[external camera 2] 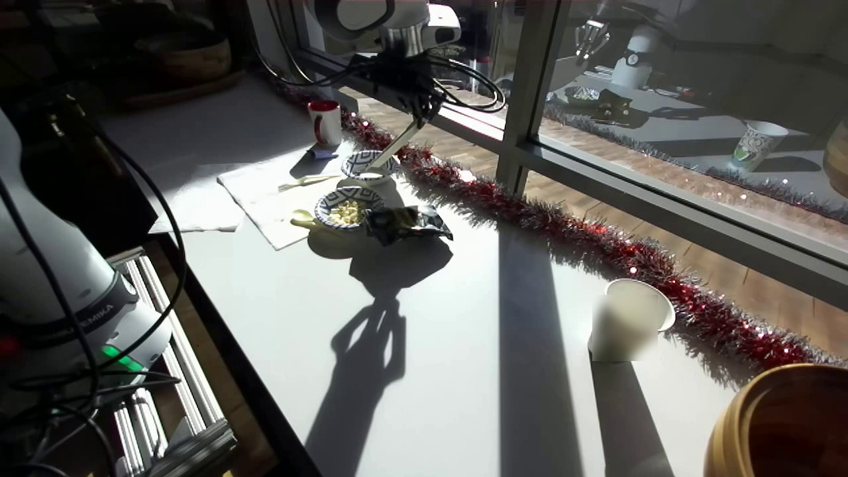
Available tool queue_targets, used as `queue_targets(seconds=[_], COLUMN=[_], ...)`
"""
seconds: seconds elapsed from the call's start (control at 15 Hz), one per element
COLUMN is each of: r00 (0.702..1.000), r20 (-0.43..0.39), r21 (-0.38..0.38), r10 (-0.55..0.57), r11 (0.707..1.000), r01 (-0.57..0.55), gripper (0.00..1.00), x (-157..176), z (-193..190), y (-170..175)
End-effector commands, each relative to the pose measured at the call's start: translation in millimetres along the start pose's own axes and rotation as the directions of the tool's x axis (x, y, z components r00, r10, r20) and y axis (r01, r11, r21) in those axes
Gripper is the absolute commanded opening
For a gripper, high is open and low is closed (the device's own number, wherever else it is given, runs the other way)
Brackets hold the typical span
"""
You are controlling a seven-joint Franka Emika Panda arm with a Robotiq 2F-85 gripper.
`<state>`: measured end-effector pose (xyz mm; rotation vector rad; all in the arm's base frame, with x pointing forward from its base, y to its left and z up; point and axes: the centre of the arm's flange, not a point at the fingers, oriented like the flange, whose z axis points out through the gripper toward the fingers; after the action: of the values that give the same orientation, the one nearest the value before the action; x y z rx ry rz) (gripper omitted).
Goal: Pour the beans on the plate into the bowl
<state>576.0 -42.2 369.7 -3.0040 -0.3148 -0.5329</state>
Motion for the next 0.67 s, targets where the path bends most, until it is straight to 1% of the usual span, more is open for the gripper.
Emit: queue_targets(seconds=[0.0,0.6], r00=[1.0,0.999], r20=[-0.019,-0.031], r21=[-0.049,-0.092], r10=[-0.006,-0.028], r11=[0.999,0.995], r01=[0.005,0.025], gripper=[0.01,0.01], x=[-8.0,-6.3], z=[-8.9,-10.3], y=[-10.4,-18.0])
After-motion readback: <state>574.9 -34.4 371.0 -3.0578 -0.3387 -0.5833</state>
